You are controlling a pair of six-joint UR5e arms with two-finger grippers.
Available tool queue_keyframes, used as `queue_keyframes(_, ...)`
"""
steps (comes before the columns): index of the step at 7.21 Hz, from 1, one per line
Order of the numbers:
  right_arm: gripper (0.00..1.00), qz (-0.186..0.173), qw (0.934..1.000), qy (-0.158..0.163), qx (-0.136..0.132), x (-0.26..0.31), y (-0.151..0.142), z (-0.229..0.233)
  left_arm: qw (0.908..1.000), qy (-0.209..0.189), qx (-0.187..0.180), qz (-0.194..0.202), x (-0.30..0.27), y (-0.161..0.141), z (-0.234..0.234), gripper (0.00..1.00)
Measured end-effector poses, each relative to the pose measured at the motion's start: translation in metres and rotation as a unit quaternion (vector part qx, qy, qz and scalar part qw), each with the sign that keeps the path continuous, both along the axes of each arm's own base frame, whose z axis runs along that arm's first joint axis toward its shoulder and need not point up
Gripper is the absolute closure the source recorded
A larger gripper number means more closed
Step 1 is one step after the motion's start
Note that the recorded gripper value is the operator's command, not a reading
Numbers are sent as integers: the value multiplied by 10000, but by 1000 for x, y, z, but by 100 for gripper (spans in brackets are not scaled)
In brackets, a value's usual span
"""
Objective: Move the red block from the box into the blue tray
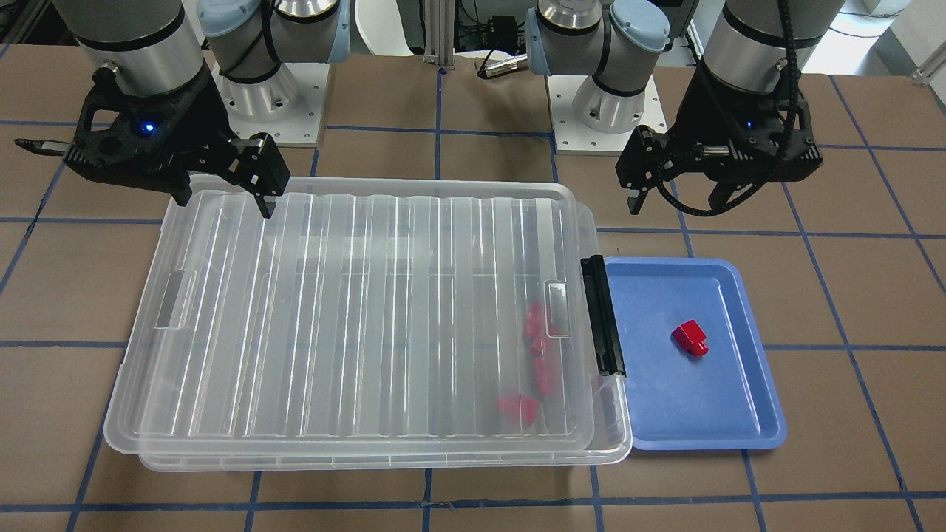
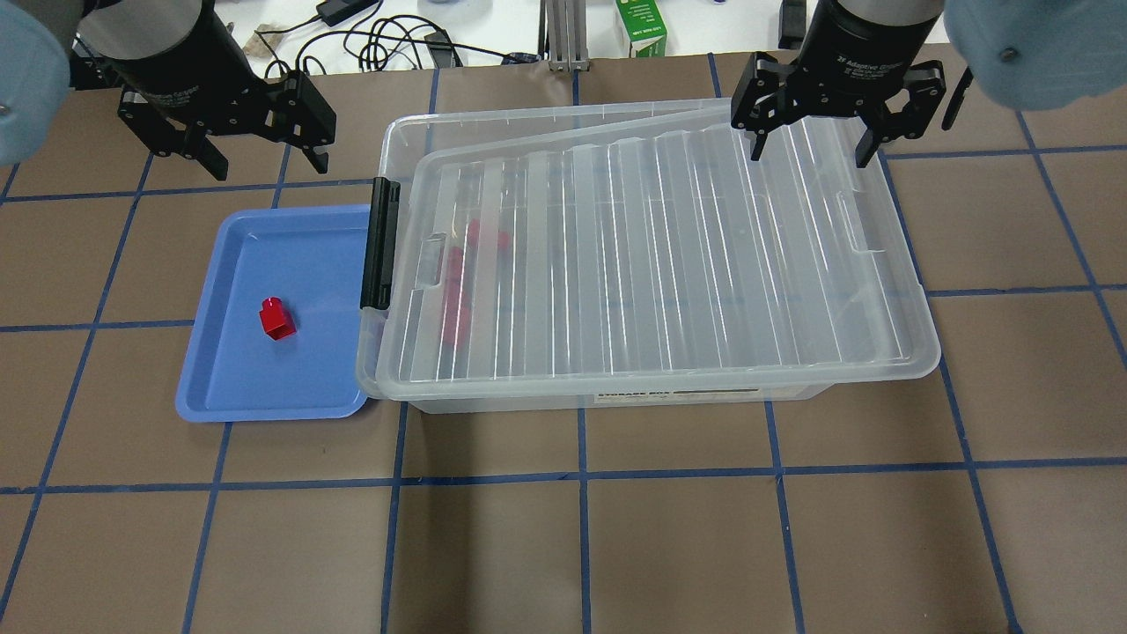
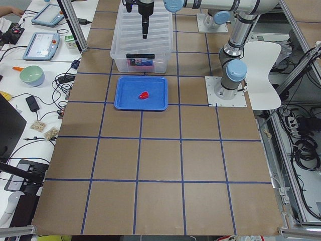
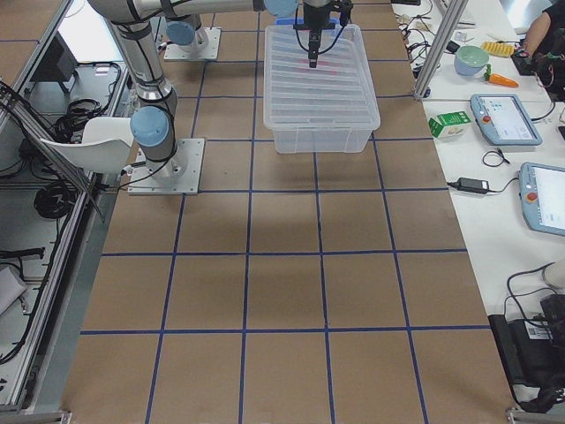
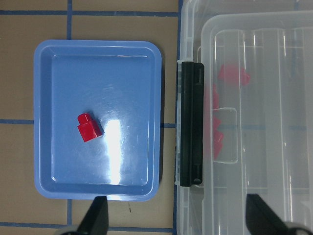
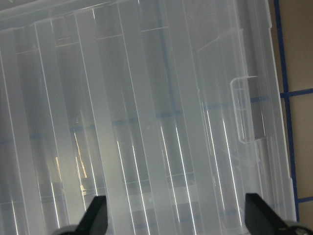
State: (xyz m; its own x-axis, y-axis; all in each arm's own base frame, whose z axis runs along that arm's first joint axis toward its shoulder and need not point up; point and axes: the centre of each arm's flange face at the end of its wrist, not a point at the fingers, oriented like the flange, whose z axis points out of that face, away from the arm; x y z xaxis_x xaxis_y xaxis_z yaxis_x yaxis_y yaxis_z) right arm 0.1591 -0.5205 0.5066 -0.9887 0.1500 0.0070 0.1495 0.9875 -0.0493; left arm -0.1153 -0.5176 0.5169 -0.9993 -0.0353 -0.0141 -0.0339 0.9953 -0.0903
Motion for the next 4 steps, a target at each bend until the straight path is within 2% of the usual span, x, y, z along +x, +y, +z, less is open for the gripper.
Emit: queue_keyframes(4,0,-23,10000,-11,-1,0,0,0,10000,0,-11,-2,-1,0,1,0)
